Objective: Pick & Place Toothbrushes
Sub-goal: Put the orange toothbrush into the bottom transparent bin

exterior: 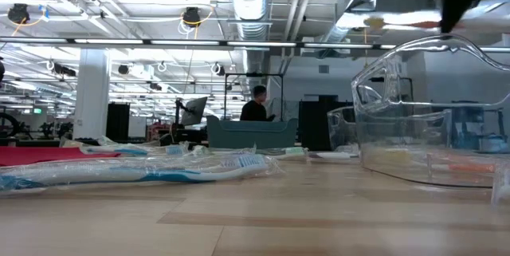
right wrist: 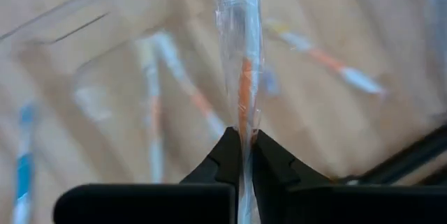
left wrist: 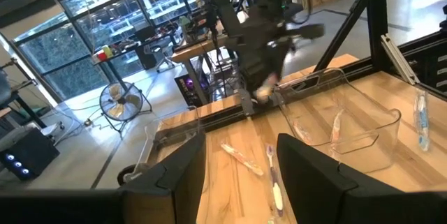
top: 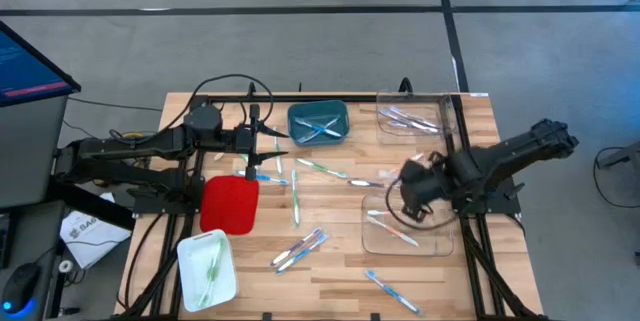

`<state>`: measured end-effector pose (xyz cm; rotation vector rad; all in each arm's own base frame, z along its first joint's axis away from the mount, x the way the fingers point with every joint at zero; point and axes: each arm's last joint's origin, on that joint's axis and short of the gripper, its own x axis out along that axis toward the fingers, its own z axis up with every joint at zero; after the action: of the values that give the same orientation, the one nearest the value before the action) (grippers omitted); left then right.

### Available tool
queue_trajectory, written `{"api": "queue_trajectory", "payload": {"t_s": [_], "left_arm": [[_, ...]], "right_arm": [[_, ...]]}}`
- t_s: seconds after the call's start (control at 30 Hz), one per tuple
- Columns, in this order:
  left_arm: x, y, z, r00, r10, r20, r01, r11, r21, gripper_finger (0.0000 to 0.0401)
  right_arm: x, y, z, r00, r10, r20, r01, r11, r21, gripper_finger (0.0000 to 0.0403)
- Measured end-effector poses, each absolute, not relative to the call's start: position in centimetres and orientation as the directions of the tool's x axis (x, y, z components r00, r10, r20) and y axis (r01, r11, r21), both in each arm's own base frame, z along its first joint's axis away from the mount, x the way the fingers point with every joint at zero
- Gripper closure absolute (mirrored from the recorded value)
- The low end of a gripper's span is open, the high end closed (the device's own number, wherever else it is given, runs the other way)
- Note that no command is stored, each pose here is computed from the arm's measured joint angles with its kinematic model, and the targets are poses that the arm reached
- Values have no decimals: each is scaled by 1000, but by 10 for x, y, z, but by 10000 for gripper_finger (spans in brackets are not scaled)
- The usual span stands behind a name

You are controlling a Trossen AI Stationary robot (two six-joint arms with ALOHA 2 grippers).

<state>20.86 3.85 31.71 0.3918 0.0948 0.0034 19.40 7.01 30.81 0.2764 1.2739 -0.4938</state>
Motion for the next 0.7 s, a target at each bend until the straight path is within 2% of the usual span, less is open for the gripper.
{"api": "queue_trajectory", "payload": {"t_s": [0.23, 0.4, 0.7], "left_arm": [[209, 39, 317, 995, 22, -94, 16, 925, 381, 229], [209, 39, 317, 995, 22, -94, 16, 925, 380, 229], [209, 39, 317, 995, 22, -96, 16, 928, 373, 229]], "right_arm": [[182, 116, 304, 256, -131, -958, 488, 873, 11, 387], [181, 141, 286, 230, -154, -961, 436, 899, -39, 394], [213, 151, 250, 128, -180, -975, 369, 921, -121, 382]]}}
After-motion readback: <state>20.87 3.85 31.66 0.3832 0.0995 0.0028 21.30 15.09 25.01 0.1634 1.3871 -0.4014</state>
